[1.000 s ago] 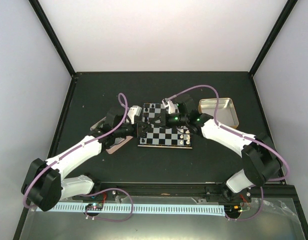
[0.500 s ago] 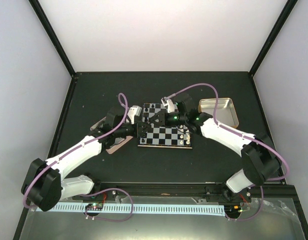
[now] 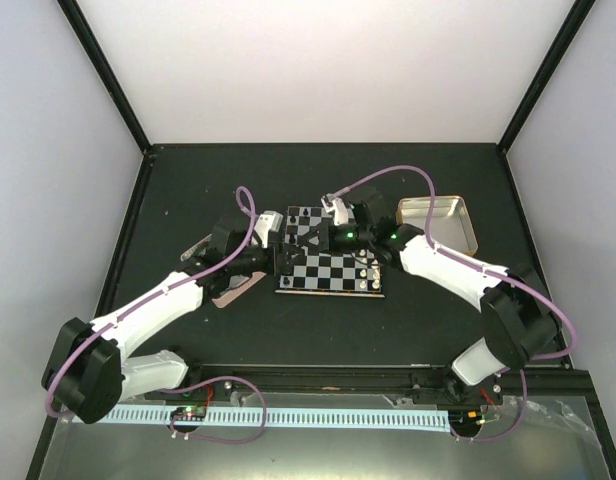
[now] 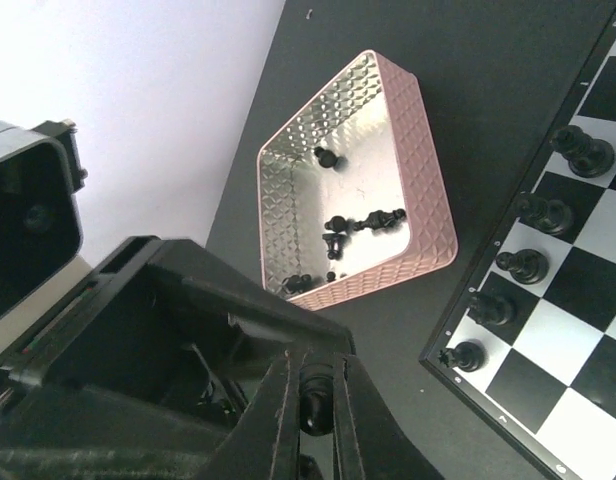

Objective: Set up the chess pieces on the board
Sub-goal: Place the chess piece on the chessboard.

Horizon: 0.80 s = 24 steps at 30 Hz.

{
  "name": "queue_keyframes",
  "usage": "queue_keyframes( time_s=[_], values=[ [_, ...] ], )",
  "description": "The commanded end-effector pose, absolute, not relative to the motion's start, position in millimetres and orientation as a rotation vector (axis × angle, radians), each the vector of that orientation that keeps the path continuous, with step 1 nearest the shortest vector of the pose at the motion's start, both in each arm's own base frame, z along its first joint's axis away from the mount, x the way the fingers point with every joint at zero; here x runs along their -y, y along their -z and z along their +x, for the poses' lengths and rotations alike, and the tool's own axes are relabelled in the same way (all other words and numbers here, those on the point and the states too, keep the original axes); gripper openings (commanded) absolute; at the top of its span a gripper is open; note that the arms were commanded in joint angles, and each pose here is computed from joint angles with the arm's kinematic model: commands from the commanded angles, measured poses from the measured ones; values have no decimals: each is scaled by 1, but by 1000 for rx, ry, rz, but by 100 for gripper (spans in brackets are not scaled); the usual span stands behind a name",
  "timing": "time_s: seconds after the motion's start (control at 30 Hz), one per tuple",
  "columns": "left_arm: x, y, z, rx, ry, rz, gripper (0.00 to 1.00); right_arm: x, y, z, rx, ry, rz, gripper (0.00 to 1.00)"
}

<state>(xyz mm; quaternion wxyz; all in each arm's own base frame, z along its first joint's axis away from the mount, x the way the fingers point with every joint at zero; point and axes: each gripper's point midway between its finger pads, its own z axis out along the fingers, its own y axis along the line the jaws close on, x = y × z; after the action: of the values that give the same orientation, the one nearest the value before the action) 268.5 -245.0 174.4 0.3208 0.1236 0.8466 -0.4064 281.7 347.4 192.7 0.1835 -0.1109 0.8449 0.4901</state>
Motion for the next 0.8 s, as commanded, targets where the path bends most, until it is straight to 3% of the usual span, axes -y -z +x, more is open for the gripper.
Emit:
queue_keyframes(
  time_s=[0.0, 0.1, 0.23, 0.5, 0.77],
  values=[
    [233, -184, 280, -2197, 966, 258, 53, -347, -195, 295, -2365, -1282, -327, 1],
    [212, -175, 288, -2219, 834, 137, 64, -339, -189, 316, -2351, -1114, -307, 1],
    [171, -163, 297, -2234, 626, -75, 68, -329, -178, 354, -2324, -856, -297, 1],
    [140, -149, 292, -2204, 551, -223, 66, -339, -160, 410, -2305, -592, -325, 2],
    [119, -139, 287, -2134, 561, -334, 65, -364, -124, 419, -2351, -426, -414, 3]
  ],
)
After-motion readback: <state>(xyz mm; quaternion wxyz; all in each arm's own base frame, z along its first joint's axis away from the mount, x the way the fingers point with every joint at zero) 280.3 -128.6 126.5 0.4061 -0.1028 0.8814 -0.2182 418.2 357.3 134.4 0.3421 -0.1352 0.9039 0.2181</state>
